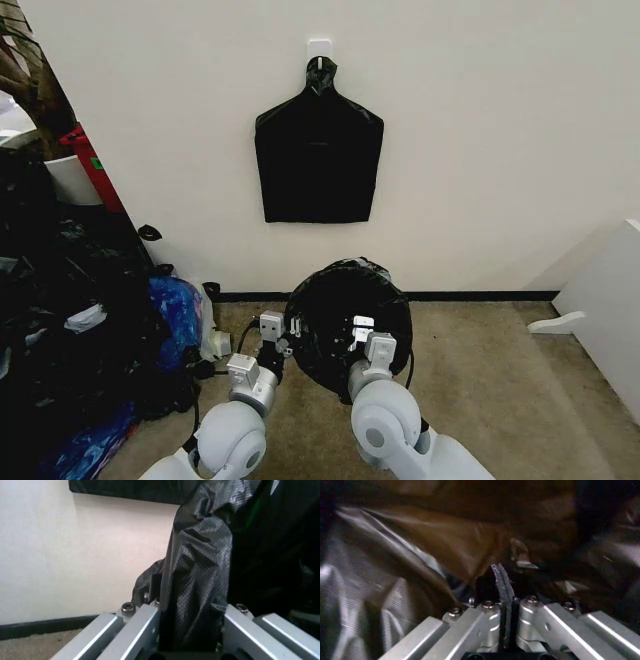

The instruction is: Place the garbage bag over the trash bin.

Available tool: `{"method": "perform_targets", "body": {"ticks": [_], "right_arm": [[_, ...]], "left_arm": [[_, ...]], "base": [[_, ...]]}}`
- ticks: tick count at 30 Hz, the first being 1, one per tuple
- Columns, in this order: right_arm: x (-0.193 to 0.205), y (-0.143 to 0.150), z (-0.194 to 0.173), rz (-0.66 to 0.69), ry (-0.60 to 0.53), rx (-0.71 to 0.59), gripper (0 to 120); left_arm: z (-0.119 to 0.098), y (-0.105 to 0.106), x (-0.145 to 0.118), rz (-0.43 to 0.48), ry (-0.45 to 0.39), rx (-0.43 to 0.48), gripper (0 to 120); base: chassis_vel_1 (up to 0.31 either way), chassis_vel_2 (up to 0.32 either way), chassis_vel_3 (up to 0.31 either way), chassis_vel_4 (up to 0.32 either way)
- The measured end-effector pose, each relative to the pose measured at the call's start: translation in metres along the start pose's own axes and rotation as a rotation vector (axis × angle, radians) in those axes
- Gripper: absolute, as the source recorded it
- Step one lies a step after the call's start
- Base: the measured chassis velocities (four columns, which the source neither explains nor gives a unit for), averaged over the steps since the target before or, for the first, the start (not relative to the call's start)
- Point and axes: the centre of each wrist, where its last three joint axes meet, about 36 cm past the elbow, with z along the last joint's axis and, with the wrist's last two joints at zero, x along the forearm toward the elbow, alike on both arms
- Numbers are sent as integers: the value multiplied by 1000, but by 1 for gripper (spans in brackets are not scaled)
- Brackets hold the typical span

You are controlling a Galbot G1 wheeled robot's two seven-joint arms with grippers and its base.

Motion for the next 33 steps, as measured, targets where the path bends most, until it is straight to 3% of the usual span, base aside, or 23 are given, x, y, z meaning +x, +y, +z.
{"method": "perform_targets", "body": {"ticks": [10,24,33], "right_arm": [[-21,12,2,28,-26,13,0],[-72,-8,8,168,-14,32,0],[-83,-19,4,216,-21,19,0]], "left_arm": [[0,-1,4,12,-8,-11,0],[-9,-4,12,34,-35,-18,0],[-7,-11,16,71,-32,-18,0]], "base": [[0,0,0,0],[0,0,0,0],[0,0,0,0]]}}
